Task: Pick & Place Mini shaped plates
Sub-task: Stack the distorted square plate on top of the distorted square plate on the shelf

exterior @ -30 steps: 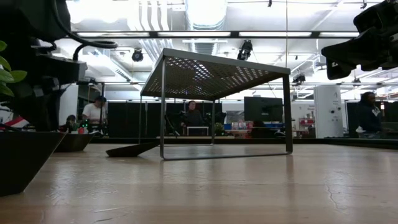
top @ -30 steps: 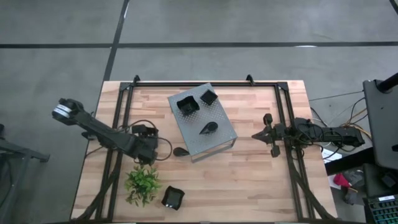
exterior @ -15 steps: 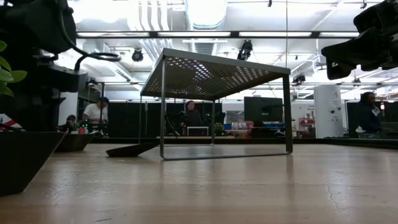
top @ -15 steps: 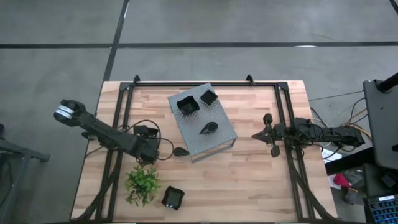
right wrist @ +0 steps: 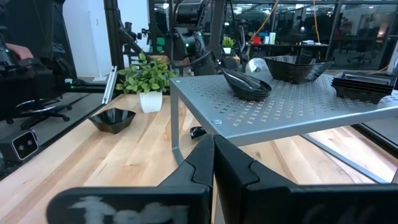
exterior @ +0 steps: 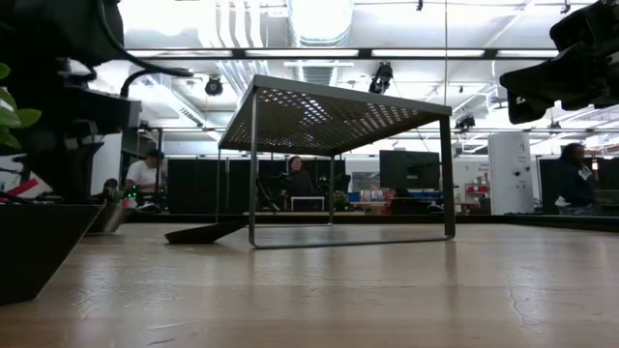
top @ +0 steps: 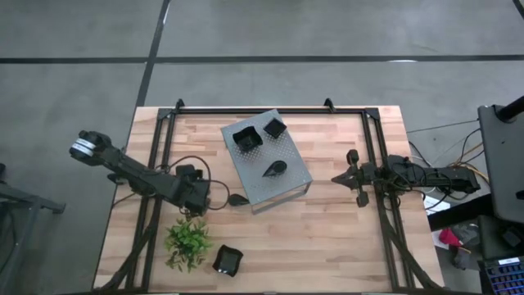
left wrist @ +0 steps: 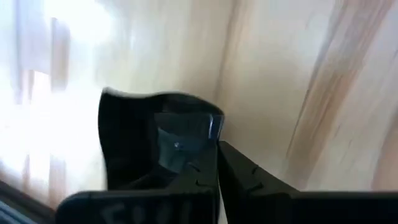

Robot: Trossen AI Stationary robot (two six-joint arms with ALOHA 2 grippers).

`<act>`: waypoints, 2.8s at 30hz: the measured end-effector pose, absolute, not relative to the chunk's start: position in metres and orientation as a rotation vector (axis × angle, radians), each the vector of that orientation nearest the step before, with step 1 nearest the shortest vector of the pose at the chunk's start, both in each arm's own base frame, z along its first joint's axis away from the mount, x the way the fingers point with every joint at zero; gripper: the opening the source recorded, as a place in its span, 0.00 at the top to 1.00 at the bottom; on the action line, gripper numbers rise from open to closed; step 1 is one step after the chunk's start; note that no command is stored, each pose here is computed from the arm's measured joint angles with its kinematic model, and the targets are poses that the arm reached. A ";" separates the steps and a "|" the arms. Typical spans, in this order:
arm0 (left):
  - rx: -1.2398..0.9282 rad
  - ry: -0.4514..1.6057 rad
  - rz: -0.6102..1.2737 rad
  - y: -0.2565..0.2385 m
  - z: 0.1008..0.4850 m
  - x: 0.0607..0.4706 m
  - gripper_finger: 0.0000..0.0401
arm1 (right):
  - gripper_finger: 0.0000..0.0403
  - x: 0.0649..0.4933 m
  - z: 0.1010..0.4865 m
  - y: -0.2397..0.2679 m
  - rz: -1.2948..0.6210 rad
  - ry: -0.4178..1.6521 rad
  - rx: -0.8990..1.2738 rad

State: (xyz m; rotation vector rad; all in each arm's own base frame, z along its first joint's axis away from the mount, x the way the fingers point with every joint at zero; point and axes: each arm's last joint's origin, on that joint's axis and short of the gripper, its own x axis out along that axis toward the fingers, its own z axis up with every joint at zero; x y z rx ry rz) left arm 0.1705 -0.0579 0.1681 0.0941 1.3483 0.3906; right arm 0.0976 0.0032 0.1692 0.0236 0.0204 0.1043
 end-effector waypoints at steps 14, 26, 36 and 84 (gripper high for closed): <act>0.155 1.364 0.463 -0.058 0.204 0.175 1.00 | 0.98 0.098 0.169 0.003 0.104 0.020 0.024; 0.143 1.351 0.509 -0.059 0.227 0.178 1.00 | 0.98 0.098 0.169 0.003 0.104 0.020 0.024; 0.114 1.318 0.548 -0.059 0.245 0.181 1.00 | 0.98 0.098 0.169 0.003 0.104 0.020 0.024; -0.008 0.858 0.677 -0.062 0.320 0.209 1.00 | 0.98 0.098 0.169 0.003 0.104 0.020 0.024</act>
